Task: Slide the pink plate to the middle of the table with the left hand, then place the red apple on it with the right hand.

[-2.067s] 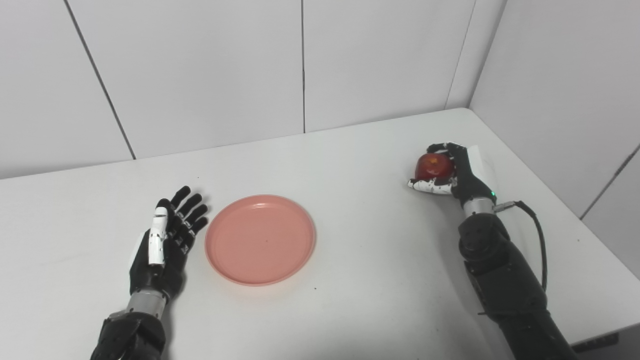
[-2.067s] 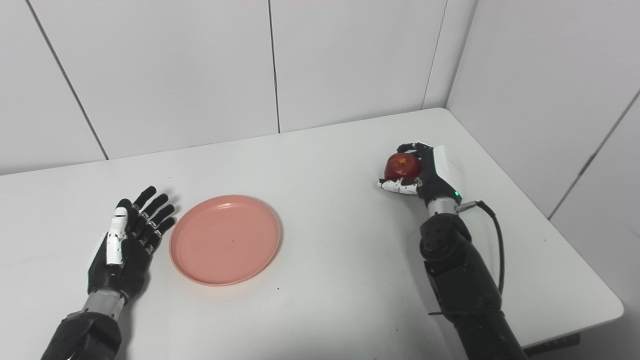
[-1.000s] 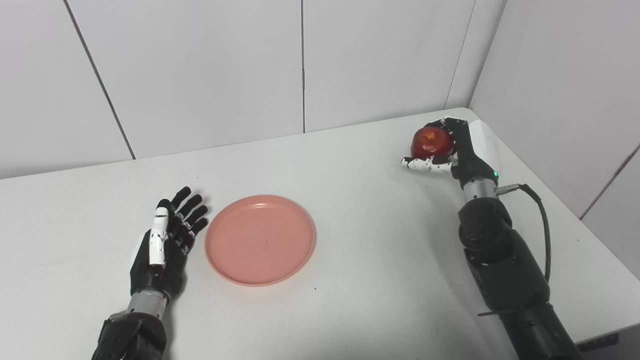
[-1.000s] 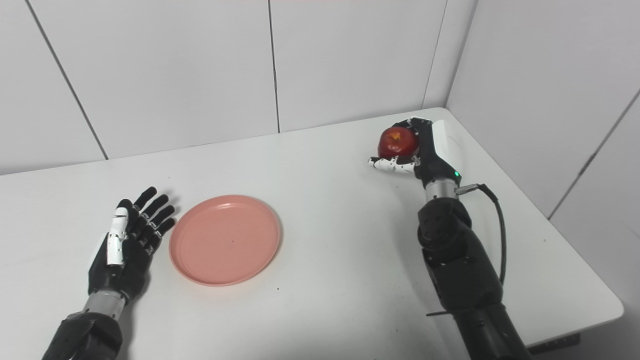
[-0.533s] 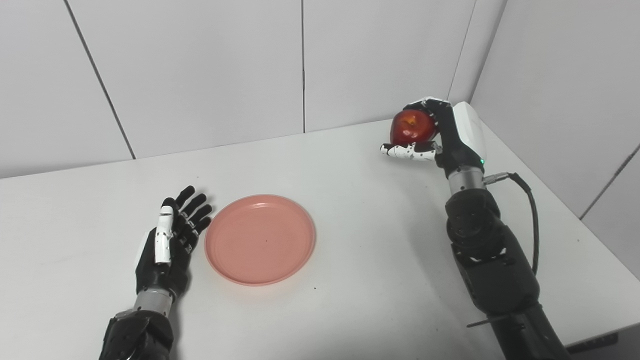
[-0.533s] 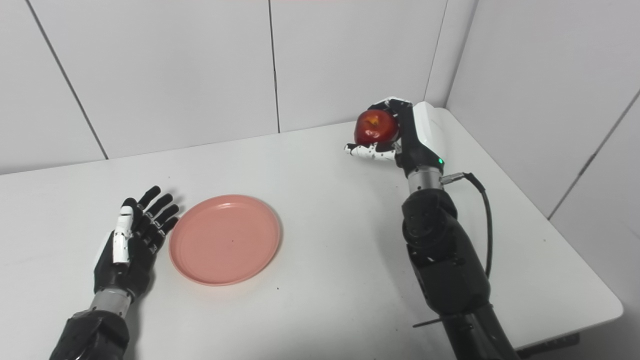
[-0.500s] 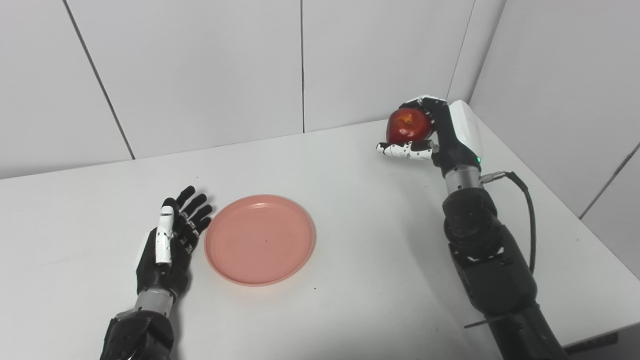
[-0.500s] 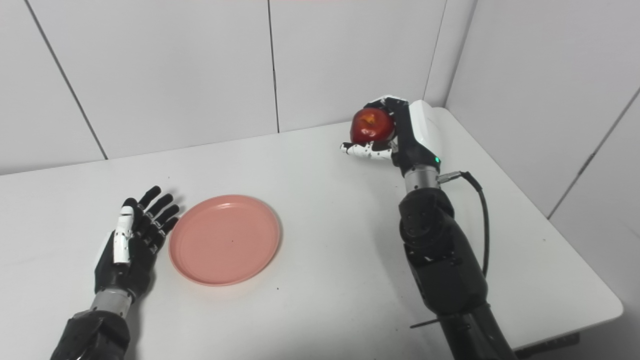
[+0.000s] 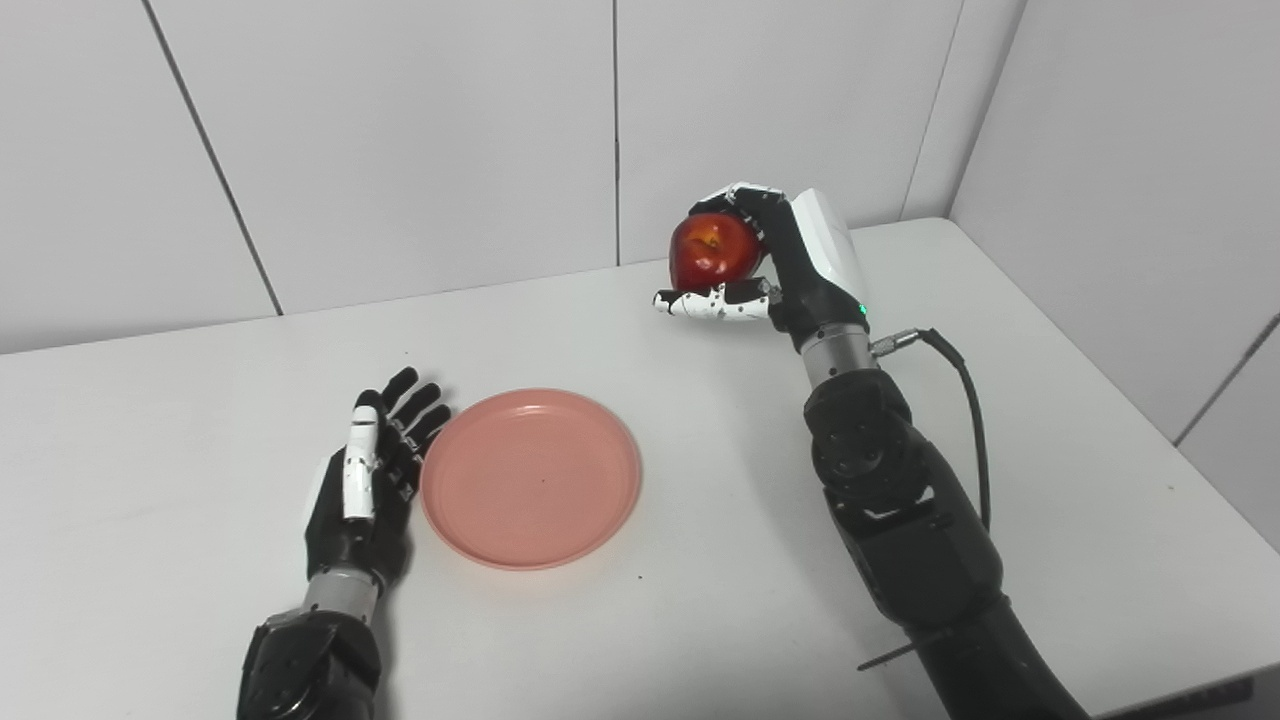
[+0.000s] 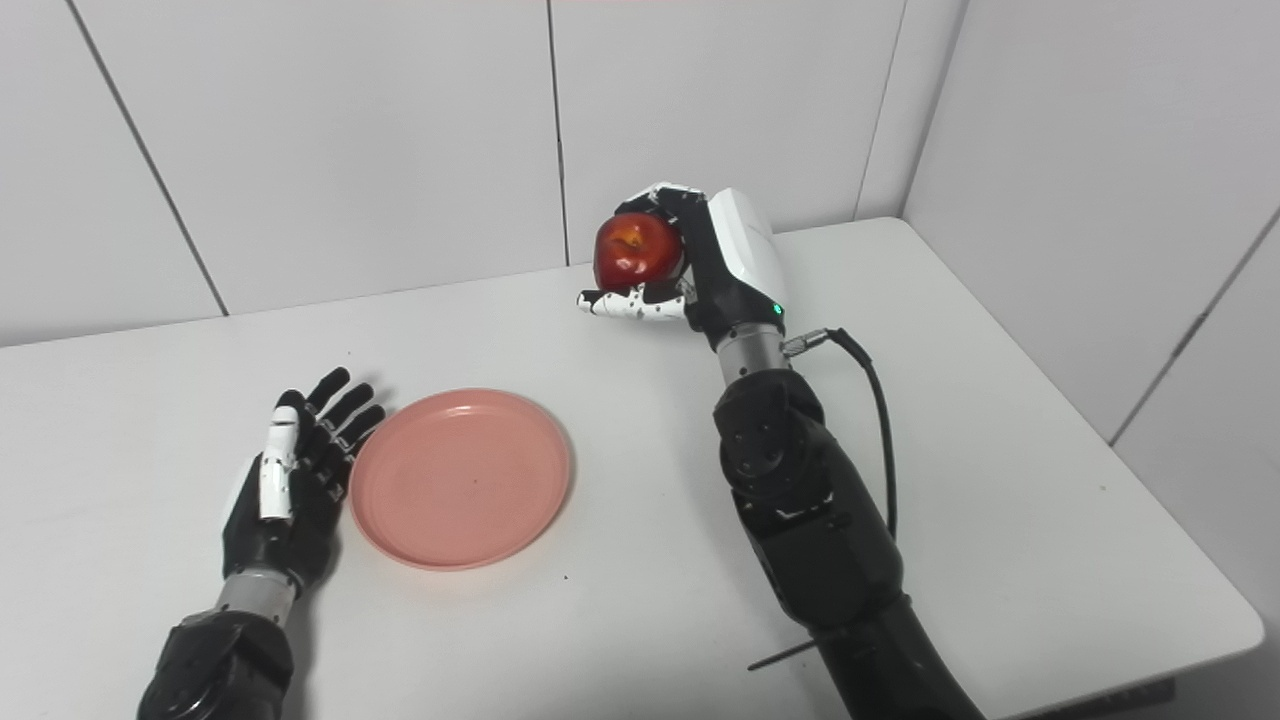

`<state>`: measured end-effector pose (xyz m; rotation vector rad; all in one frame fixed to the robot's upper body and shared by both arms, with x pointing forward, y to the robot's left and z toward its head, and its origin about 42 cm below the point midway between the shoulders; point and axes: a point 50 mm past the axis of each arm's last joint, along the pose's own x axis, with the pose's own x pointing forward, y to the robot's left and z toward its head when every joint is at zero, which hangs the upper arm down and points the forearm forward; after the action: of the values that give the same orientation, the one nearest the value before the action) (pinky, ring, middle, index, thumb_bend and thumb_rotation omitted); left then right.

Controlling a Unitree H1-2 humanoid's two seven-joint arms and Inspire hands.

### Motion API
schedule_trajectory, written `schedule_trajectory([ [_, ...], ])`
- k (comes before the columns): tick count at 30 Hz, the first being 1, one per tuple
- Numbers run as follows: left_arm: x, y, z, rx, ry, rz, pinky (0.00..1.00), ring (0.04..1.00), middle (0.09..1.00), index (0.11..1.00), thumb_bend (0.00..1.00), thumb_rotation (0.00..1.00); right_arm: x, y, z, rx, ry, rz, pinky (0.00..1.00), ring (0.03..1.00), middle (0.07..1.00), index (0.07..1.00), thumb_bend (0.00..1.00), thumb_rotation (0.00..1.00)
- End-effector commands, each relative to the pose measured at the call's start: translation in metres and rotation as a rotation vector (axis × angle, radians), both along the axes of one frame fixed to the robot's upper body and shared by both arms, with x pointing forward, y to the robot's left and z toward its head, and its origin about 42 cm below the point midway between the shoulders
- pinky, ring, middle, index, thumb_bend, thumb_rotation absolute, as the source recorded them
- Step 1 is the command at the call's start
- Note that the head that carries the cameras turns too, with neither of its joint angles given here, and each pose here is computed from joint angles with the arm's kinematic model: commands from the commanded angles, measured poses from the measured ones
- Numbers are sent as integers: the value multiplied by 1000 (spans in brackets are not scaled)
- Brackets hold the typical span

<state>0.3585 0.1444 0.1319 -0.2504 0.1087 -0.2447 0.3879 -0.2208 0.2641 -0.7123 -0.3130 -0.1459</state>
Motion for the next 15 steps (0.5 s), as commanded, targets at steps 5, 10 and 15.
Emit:
schedule_trajectory([
  [5,-3,-9,0,-3,20,11,878,860,868,853,397,1000,3,32,31,4,-128,104,350,424,466,508,528,0],
  [10,-4,-15,1,-5,19,8,877,864,872,858,390,1000,0,56,28,14,-119,158,349,423,469,502,529,0],
  [15,-4,-20,1,-5,18,19,870,862,869,859,402,1000,-4,74,23,29,-97,200,351,424,474,495,530,0],
])
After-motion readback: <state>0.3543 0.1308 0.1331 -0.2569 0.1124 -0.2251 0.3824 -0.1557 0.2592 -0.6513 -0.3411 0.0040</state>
